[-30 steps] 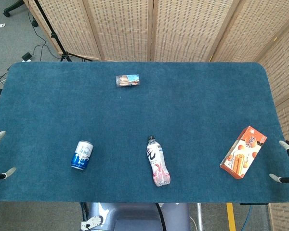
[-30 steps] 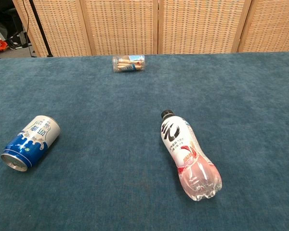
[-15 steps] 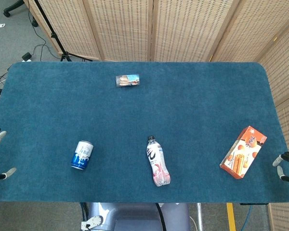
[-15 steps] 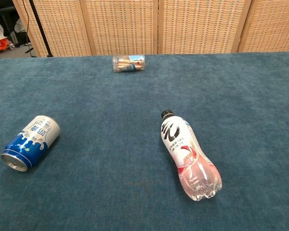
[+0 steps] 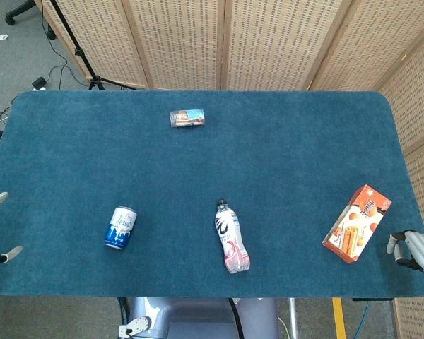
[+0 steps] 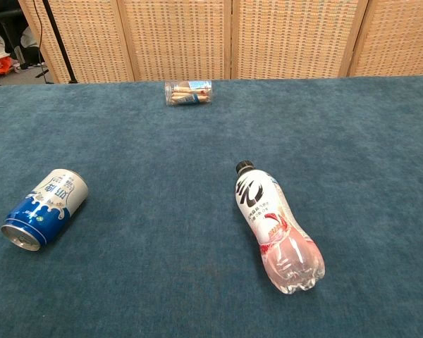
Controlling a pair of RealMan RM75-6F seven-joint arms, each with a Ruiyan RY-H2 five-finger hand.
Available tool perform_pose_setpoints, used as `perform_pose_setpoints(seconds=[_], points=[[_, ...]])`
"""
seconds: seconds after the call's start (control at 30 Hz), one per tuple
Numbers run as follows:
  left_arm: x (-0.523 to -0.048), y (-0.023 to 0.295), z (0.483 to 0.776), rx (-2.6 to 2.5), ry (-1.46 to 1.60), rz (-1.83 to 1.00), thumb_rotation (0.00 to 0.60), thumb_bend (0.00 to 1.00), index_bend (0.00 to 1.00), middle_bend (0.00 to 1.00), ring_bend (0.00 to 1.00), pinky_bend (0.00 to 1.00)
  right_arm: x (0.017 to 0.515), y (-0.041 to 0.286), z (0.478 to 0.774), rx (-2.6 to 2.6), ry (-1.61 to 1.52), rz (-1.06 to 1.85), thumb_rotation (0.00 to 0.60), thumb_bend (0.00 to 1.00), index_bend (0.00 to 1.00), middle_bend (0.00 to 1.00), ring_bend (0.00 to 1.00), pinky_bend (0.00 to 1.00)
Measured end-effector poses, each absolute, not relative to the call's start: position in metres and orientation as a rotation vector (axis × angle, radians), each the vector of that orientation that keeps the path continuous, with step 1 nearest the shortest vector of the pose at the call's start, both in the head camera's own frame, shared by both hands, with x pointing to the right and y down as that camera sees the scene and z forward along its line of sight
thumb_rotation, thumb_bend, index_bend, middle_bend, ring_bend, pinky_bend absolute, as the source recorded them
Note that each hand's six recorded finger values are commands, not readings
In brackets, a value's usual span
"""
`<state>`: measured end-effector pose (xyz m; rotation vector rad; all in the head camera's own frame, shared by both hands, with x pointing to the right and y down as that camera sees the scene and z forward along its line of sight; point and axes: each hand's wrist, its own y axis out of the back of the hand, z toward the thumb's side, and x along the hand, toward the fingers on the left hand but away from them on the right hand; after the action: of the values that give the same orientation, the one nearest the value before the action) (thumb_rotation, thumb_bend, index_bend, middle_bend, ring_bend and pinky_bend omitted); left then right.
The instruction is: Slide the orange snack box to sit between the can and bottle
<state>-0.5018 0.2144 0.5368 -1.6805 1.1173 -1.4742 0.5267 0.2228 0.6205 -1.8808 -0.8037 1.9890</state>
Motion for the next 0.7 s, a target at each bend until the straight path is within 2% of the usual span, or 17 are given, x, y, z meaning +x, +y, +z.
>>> perform_pose_setpoints(seconds=[0.47,0.7], points=[[-0.505,0.214,0.537,-1.685,1.123,-1.48,0.6,0.0,0.0,0.0,0.0,0.0,0.497,0.216,0.631,-1.965,-0.712,2.013,0.6,0.83,0.56,0.46,0.25,0.32],[-0.506,0.214,0.537,-1.687,1.125,-1.486,0.6,0.0,0.0,0.0,0.0,0.0,0.467,0.196,0.641,-2.021,-0.613,1.982,0.6,0.79,0.56,0.45,0.25,0.32]])
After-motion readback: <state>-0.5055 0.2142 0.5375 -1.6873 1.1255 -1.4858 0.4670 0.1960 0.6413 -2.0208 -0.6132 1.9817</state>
